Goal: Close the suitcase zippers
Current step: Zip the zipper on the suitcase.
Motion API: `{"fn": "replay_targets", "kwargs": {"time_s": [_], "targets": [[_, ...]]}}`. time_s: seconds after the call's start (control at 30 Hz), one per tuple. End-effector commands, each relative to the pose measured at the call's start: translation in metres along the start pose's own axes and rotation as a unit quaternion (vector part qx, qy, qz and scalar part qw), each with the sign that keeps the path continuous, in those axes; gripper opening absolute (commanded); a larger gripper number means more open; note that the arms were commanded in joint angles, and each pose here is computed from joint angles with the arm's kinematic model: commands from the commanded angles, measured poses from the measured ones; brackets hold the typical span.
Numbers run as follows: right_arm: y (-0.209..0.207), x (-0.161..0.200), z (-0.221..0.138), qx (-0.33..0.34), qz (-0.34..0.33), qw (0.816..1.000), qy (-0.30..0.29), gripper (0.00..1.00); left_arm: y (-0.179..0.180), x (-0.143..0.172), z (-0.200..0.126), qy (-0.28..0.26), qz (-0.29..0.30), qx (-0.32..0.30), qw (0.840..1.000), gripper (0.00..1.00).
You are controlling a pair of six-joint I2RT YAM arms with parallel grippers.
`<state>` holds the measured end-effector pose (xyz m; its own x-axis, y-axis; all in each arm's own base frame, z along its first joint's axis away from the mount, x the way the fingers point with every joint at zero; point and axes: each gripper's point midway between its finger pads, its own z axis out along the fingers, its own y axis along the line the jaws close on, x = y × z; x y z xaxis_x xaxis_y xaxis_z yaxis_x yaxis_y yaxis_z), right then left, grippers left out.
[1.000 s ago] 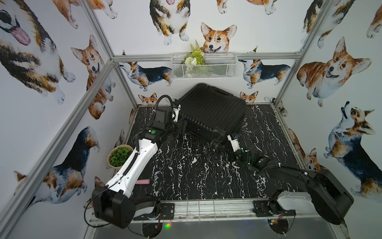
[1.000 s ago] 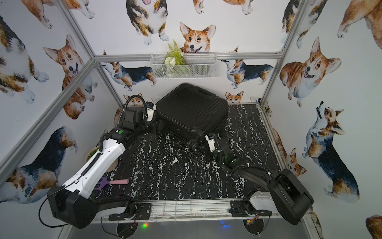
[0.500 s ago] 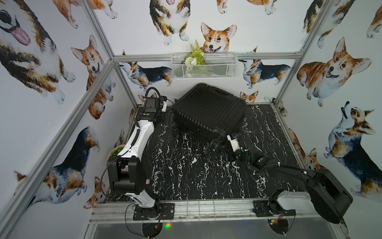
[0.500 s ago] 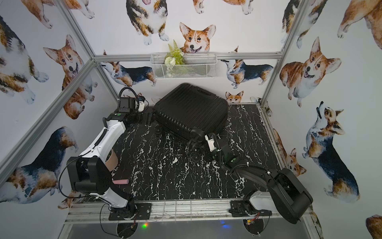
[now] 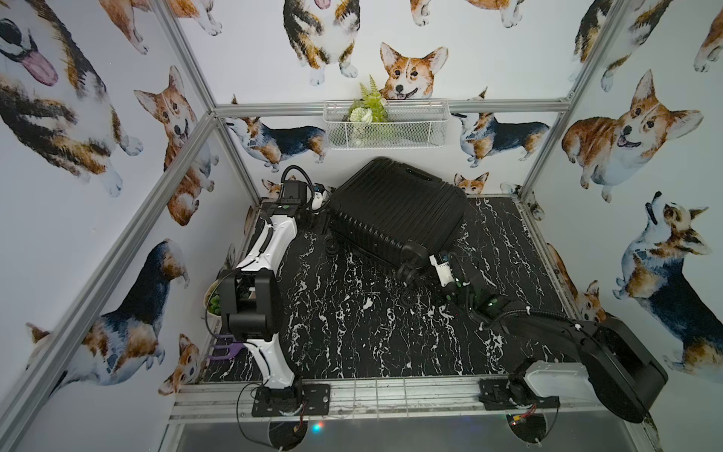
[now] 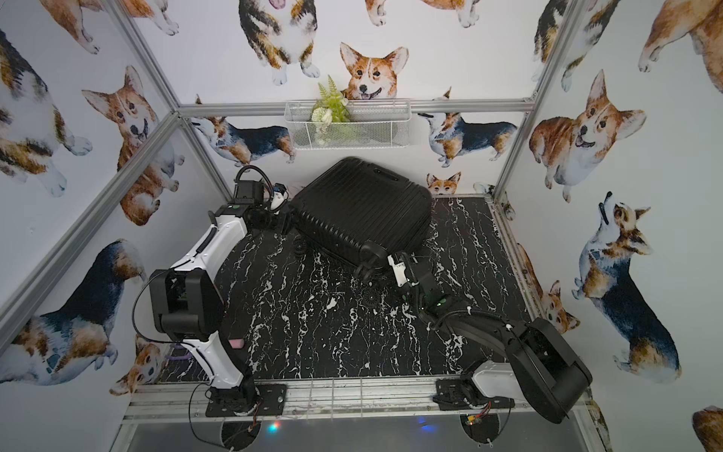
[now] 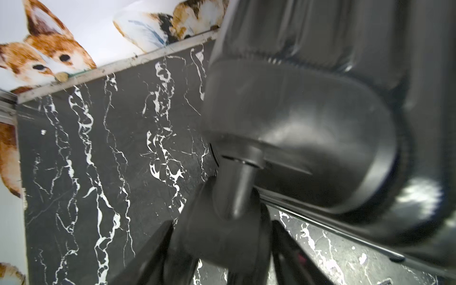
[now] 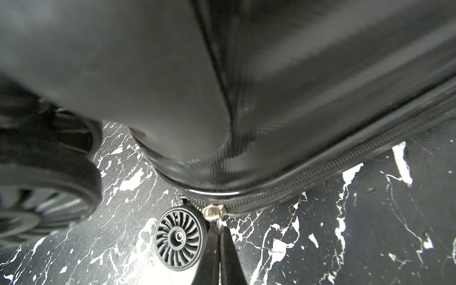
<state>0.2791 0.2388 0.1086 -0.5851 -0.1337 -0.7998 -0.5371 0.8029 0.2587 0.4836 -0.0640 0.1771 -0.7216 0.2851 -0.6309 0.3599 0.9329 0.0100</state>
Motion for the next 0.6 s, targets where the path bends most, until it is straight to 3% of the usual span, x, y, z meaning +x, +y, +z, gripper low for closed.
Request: {"fn": "replay_targets", "kwargs": {"time_s": [0.0,0.07,0.2,0.47,0.57], "targets": [[-0.01,0.002,0.0,0.026,0.002,1.0,0.006,0.0,-0.003,0.006,0.002,0.014,0.004,0.011,1.0,0.44],[-0.013,0.0,-0.001,0.036,0.004,0.999,0.002,0.0,-0.003,0.01,0.002,0.023,0.001,0.008,1.0,0.35],[-0.019,-0.005,-0.005,0.054,0.002,0.999,-0.008,0.0,-0.008,0.015,-0.011,0.022,-0.016,0.004,1.0,0.28],[-0.032,-0.014,-0.006,0.064,0.048,0.997,-0.014,0.0,-0.058,0.03,-0.051,0.005,-0.04,0.028,0.999,0.26],[-0.039,-0.018,-0.006,0.055,0.083,0.995,-0.016,0.0,-0.065,0.042,-0.062,0.009,-0.064,0.008,0.998,0.26]]}}
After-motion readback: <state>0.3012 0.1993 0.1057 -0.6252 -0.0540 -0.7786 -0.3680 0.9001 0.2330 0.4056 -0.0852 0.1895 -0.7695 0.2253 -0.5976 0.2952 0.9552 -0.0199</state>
